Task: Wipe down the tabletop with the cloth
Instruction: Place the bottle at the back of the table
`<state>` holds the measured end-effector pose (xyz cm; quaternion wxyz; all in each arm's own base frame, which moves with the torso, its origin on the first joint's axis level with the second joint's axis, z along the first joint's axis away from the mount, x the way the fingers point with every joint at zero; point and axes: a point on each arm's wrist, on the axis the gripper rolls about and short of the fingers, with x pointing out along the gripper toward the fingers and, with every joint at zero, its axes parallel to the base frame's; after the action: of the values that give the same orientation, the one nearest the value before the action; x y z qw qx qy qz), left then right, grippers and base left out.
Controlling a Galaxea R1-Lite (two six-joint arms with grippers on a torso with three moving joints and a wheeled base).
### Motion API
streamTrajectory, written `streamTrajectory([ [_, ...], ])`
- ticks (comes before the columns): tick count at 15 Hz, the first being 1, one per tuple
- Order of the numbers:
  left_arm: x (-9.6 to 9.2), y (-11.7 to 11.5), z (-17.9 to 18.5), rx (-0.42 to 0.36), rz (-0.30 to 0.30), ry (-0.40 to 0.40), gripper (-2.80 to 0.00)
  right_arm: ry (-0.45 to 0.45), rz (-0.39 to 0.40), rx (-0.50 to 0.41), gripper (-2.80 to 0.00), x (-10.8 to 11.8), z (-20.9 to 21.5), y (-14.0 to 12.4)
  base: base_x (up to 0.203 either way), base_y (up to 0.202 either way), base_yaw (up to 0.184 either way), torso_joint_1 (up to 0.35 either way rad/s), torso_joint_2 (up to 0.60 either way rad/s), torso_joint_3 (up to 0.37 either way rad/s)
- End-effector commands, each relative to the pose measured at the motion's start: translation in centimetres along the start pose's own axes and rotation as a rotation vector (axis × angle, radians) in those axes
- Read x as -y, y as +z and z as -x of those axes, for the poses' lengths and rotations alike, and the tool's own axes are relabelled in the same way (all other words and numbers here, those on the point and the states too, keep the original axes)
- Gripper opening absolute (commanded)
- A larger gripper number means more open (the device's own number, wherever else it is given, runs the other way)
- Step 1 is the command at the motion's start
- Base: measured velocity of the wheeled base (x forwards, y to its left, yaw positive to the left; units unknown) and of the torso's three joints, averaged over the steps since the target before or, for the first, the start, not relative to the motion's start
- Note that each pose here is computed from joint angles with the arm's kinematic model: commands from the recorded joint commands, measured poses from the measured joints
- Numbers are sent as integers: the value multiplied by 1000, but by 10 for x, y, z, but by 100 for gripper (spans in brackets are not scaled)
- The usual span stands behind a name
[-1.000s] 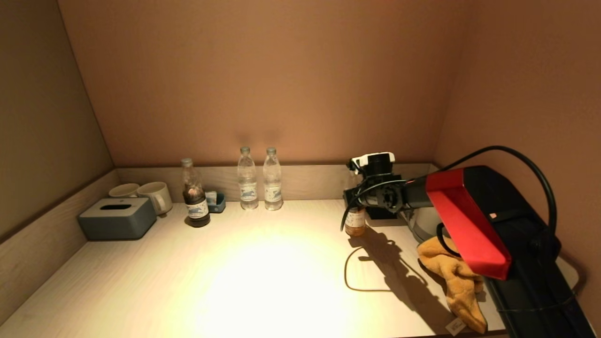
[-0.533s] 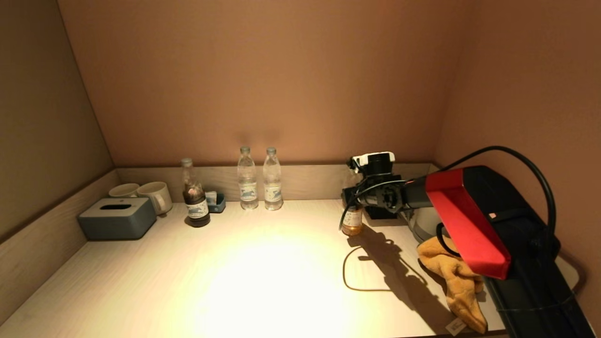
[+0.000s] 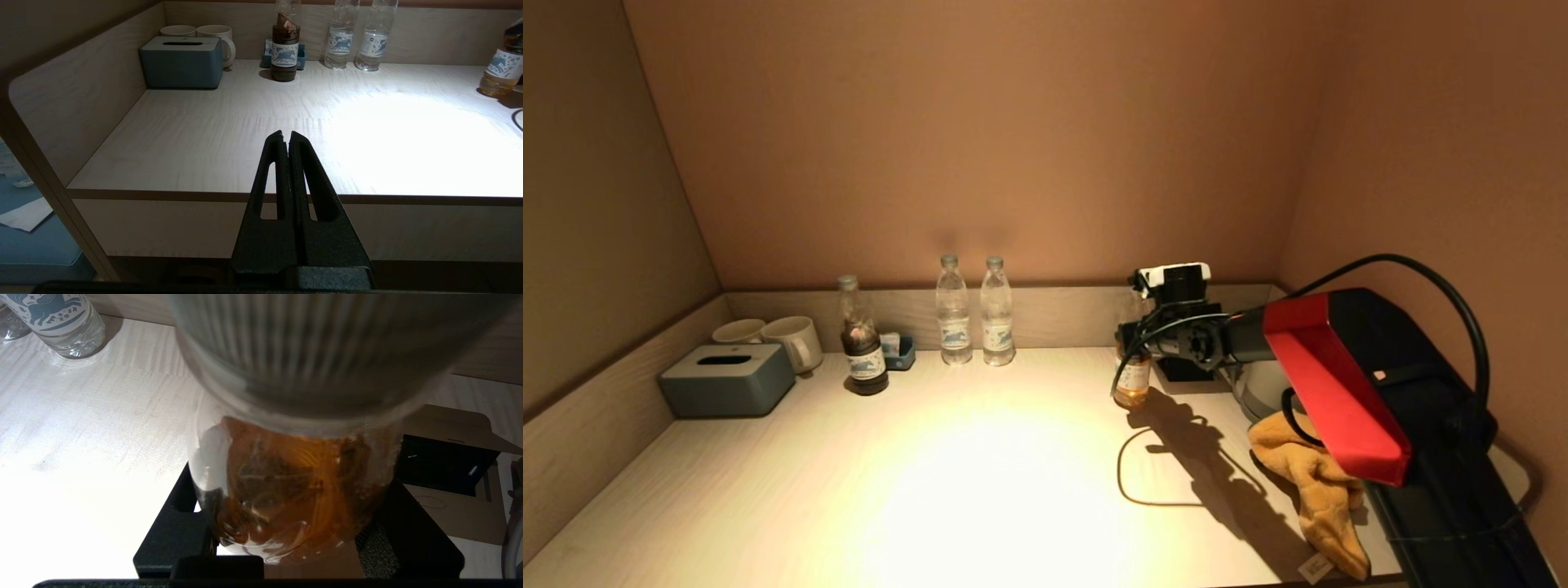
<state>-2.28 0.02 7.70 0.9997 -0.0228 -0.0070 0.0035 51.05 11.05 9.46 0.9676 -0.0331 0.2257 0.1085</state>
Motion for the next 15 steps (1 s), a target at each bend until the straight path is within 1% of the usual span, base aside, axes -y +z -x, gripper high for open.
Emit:
streamTrajectory([
  [1,0,0,0,2,0,0,-280,1,0,-4,-280,0,-1,-1,0,0,0,0,0,0],
  [11,0,0,0,2,0,0,-280,1,0,-22,-280,0,-6,-9,0,0,0,0,0,0],
  [12,0,0,0,2,0,0,-280,1,0,-24,-65,0,-7,-10,0,0,0,0,0,0],
  [13,0,0,0,2,0,0,-280,1,0,-25,0,0,-7,-10,0,0,0,0,0,0],
  [15,0,0,0,2,0,0,-280,1,-1,-29,0,0,-8,-12,0,0,0,0,0,0],
])
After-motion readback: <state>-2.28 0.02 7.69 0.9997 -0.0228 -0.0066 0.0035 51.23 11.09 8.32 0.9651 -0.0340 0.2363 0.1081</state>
